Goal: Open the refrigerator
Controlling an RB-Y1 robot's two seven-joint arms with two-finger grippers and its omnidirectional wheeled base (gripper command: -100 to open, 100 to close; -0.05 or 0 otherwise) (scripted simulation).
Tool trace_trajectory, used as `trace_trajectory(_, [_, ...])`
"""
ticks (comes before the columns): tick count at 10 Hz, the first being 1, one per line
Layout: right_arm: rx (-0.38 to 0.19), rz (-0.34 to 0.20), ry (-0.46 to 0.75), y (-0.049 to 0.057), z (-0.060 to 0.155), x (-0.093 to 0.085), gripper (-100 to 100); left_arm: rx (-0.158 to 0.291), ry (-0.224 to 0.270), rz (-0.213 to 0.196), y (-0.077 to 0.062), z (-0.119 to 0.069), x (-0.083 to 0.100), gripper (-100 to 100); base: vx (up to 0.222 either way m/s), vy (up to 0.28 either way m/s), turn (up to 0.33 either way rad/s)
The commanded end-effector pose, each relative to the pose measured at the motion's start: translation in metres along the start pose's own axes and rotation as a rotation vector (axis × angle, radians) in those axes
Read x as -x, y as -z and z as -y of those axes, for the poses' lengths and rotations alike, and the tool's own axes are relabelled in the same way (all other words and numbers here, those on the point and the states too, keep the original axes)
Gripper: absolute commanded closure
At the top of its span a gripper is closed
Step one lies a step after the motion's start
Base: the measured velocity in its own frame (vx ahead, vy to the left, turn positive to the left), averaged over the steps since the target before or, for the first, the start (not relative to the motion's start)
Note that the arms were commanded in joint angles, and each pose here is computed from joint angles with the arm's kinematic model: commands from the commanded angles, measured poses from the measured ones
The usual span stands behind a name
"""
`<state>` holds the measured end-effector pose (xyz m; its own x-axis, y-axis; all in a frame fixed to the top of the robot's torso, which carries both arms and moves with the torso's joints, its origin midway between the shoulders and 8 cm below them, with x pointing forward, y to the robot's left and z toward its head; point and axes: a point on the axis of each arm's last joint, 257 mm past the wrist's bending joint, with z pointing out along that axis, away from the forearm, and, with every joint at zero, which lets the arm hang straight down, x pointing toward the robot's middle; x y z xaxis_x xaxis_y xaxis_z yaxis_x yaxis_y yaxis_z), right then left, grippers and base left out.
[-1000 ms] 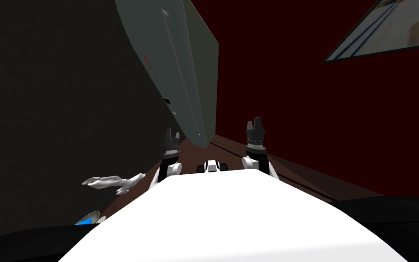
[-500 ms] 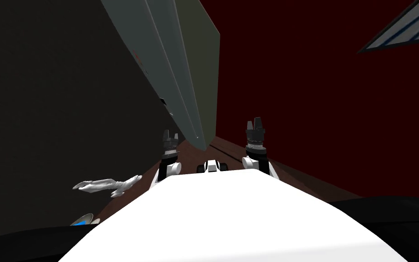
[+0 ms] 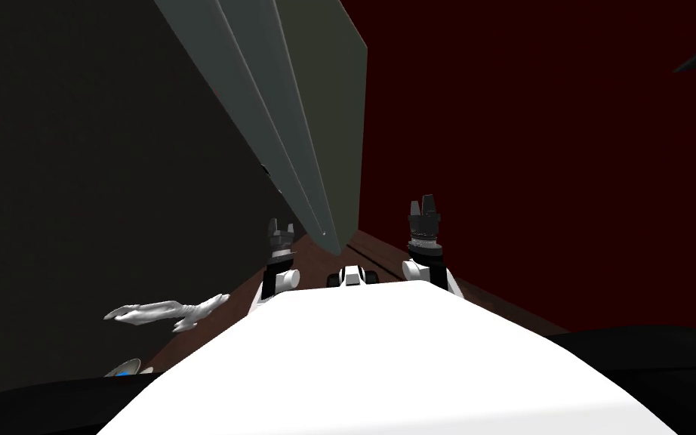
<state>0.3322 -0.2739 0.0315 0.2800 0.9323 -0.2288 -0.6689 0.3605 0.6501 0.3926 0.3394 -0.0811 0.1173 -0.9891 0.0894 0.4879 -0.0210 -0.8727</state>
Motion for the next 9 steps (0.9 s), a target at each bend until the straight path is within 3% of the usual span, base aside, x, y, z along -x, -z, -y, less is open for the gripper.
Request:
trace_trajectory(1, [0.000, 0.000, 0.000, 0.000, 0.000, 0.000, 0, 0.018, 0.013, 0.019, 0.001, -0.009, 0.015, -100, 0.184, -0.118, 0.081])
trace_trajectory(6, [0.000, 0.000, 0.000, 0.000, 0.000, 0.000, 0, 0.044, 0.048, 0.073, 0.004, -0.023, 0.045, -100, 0.175, -0.126, 0.081])
trace_trajectory(9, [0.000, 0.000, 0.000, 0.000, 0.000, 0.000, 0, 0.053, 0.089, 0.128, 0.009, -0.031, 0.060, -100, 0.139, -0.130, 0.083])
